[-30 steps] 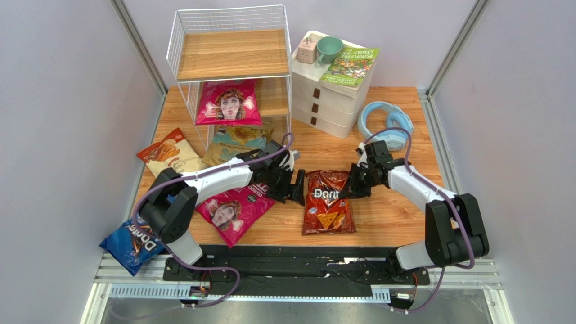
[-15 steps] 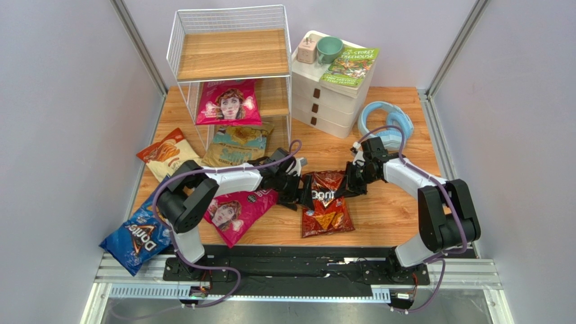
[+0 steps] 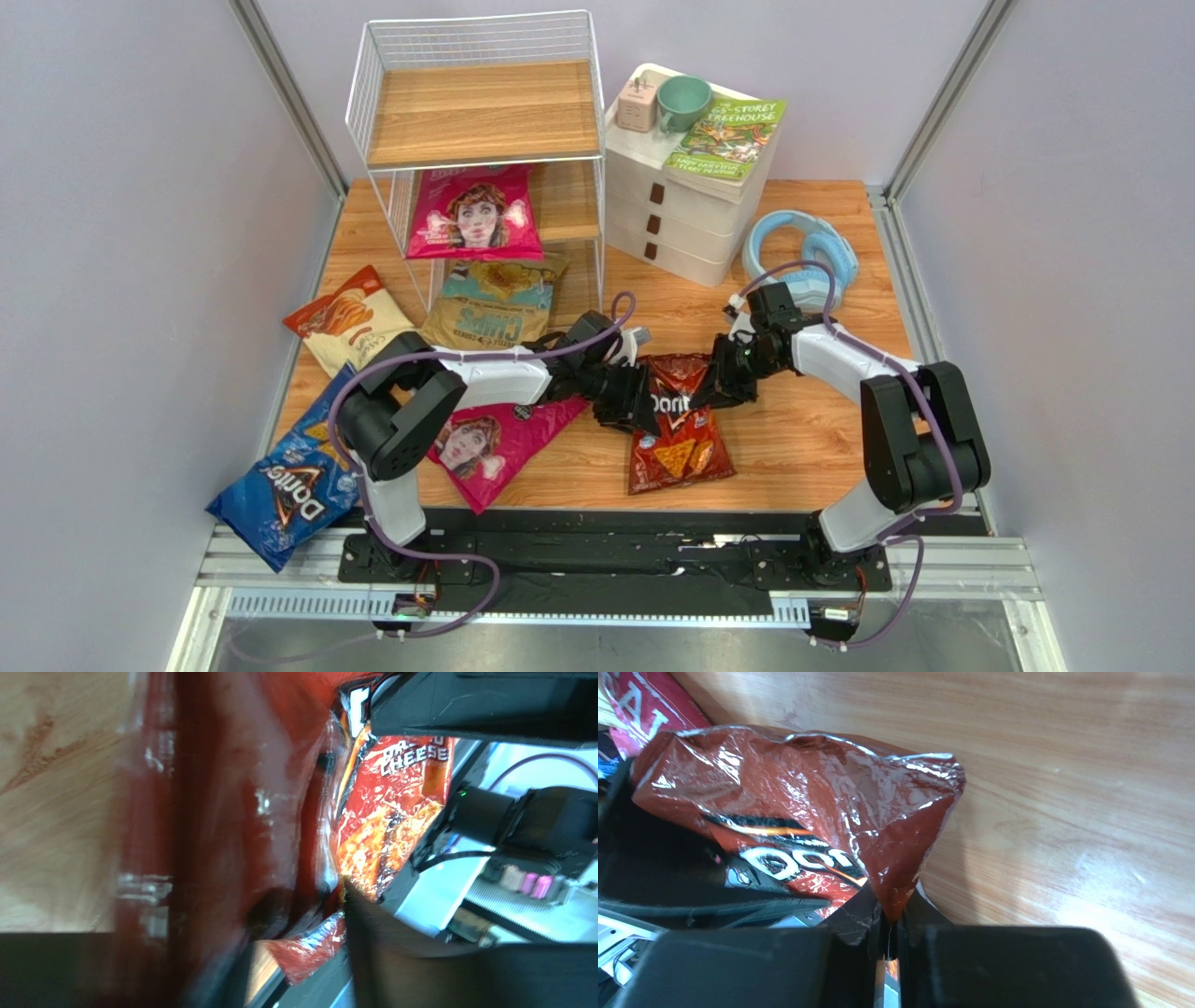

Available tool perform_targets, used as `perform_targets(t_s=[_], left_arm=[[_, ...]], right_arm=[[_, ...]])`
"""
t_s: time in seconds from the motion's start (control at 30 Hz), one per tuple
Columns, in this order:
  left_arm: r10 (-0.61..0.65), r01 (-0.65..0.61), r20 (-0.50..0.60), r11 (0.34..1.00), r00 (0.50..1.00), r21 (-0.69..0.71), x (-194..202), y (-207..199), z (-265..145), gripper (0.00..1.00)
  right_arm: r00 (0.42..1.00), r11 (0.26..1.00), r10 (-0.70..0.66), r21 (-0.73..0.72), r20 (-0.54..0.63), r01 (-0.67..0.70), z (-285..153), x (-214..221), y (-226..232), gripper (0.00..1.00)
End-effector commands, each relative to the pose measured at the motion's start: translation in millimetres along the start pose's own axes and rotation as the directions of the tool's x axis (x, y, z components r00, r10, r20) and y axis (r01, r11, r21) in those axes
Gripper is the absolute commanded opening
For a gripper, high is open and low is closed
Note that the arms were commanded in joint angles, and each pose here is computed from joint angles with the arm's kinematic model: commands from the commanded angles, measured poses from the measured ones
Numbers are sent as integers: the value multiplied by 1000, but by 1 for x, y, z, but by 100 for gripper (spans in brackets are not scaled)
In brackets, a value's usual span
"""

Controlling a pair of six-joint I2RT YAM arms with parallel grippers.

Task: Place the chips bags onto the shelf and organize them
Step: Pick up the potato chip from the center of the board.

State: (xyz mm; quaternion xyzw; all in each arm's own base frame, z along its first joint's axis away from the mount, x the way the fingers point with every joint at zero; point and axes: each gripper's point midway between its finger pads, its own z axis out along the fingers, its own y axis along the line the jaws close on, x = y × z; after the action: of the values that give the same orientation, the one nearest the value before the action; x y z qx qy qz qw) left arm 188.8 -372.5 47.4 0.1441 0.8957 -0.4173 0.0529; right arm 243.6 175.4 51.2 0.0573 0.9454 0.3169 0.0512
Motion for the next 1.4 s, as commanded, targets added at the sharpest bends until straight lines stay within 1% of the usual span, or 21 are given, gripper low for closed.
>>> perform_targets(t_s=[0.0, 0.07, 0.13, 0.2, 0.27, 0.37, 0.4, 0.43, 0.47, 0.53, 0.57, 0.6, 0.73, 0.83, 0.9, 0.97, 1.1, 1.13, 1.2, 1.27, 1.37], left_arm=[[56, -62, 59, 992, 997, 109, -11, -29, -8, 28], [62, -69, 64, 990, 996, 121, -12, -33, -10, 16], [57, -64, 56, 990, 997, 128, -10, -35, -11, 7], [53, -59, 50, 990, 997, 127, -8, -36, -13, 0], [4, -10, 58, 994, 998, 104, -9, -38, -21, 0], [-70, 63, 163, 997, 984, 51, -23, -37, -37, 0], [-115, 116, 167, 993, 979, 7, -23, -28, -42, 0], [-156, 157, 188, 988, 970, 8, -27, -29, -47, 0], [-182, 184, 199, 983, 963, 8, -30, -28, -49, 0], [-253, 257, 203, 966, 946, 6, -35, -24, -48, 0], [-269, 274, 209, 962, 940, 4, -37, -24, -47, 0], [-285, 290, 213, 957, 935, 5, -39, -24, -46, 0], [-371, 378, 237, 926, 898, 17, -49, -20, -40, 0], [-450, 452, 246, 890, 858, 52, -60, -17, -35, 0], [-494, 489, 259, 868, 830, 89, -71, -16, -33, 0], [-507, 500, 269, 860, 819, 100, -77, -16, -33, 0], [-499, 484, 286, 866, 818, 128, -89, -28, -38, 0], [-498, 482, 287, 867, 818, 130, -90, -29, -39, 0], [-487, 463, 289, 874, 825, 150, -92, -32, -39, 0], [-482, 452, 286, 876, 828, 168, -90, -34, -40, 0], [-475, 437, 282, 879, 834, 189, -88, -37, -43, 0]], right_arm=[[999, 997, -24, -78, 49, 28, -4, -22, 23, 13], [998, 996, -25, -84, 61, 30, -6, -26, 26, 17], [997, 996, -20, -83, 77, 27, -9, -30, 30, 41], [993, 998, -10, -53, 119, 17, -17, -34, 29, 47], [987, 998, 51, -41, 153, -45, -28, -37, 26, 51], [973, 993, 118, -32, 196, -114, -50, -28, 23, 61], [969, 991, 132, -30, 207, -128, -56, -22, 22, 62], [961, 992, 123, -51, 249, -114, -69, -18, 28, 66], [954, 987, 159, -52, 254, -151, -70, -9, 25, 68], [941, 983, 185, -70, 284, -172, -79, 6, 24, 68], [934, 979, 205, -78, 293, -190, -81, 10, 24, 73], [920, 965, 262, -109, 292, -240, -81, 14, 26, 73], [886, 923, 369, -225, 280, -313, -74, 32, 28, 75], [861, 881, 455, -255, 229, -398, -59, 46, 20, 75], [854, 868, 477, -263, 207, -421, -53, 50, 20, 75], [854, 872, 476, -237, 210, -427, -48, 54, 17, 75], [833, 855, 510, -233, 212, -464, -37, 51, 15, 75], [815, 833, 546, -230, 195, -503, -31, 55, 14, 75], [804, 823, 558, -266, 205, -503, -26, 48, 18, 75], [777, 791, 601, -276, 187, -545, -16, 49, 18, 75], [762, 782, 620, -234, 186, -578, -3, 52, 10, 75]])
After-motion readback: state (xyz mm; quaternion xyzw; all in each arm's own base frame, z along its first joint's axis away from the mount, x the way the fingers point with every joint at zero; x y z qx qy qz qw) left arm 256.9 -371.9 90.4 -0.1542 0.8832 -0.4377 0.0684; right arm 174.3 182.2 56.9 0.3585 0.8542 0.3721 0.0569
